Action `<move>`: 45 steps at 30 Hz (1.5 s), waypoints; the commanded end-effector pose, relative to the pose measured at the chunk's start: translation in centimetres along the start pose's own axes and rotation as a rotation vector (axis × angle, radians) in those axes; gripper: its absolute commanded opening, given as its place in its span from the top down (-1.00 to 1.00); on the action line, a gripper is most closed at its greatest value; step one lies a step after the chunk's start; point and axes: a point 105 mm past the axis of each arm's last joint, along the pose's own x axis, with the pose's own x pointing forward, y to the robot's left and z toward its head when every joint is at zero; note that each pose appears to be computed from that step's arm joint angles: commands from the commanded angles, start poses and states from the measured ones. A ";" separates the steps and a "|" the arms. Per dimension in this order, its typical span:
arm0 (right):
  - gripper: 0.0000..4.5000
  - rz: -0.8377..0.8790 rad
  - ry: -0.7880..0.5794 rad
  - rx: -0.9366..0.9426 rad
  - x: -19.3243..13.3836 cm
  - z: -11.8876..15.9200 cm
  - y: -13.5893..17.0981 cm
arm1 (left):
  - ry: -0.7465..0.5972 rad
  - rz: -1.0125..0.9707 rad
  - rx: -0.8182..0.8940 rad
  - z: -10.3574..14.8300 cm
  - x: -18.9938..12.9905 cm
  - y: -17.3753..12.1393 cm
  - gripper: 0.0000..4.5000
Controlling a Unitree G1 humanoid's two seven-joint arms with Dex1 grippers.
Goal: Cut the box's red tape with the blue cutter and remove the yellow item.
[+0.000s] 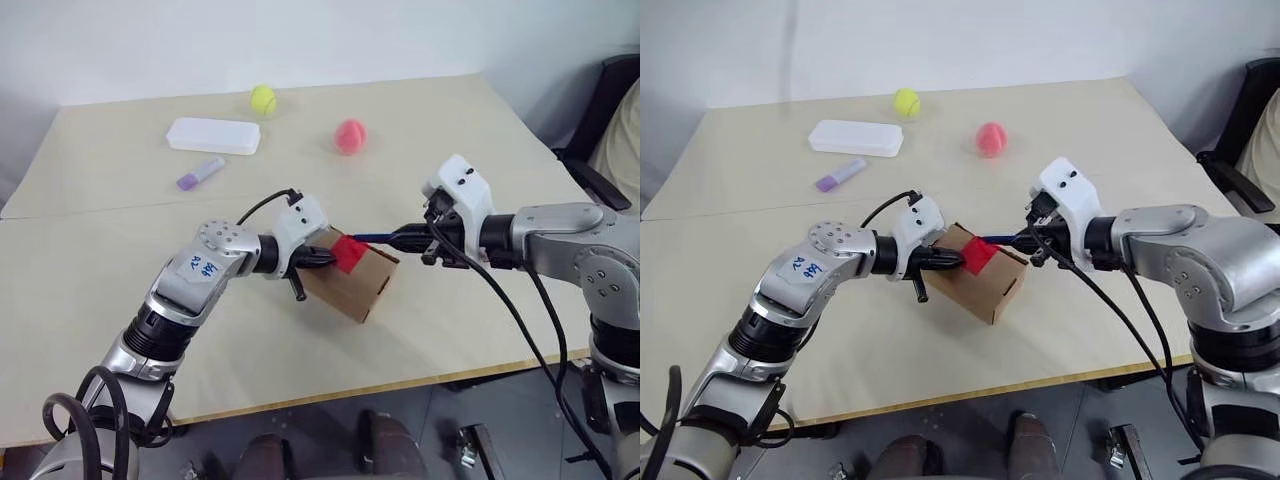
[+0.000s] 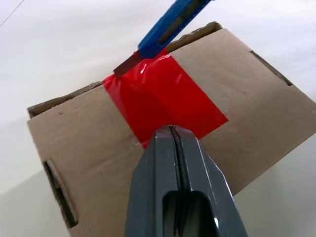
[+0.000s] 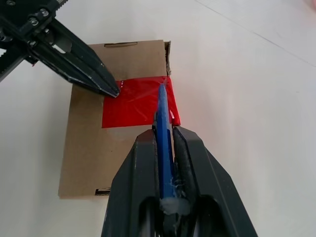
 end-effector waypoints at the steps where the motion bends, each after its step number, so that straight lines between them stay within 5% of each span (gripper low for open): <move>1: 0.93 0.015 0.014 -0.014 0.2 -0.2 0.3 | 0.034 -0.027 -0.016 -1.1 0.5 -0.7 1.00; 45: 0.93 -0.092 0.170 -0.009 -5.4 -3.2 -1.4 | 0.038 -0.020 -0.014 -1.3 0.3 -0.4 1.00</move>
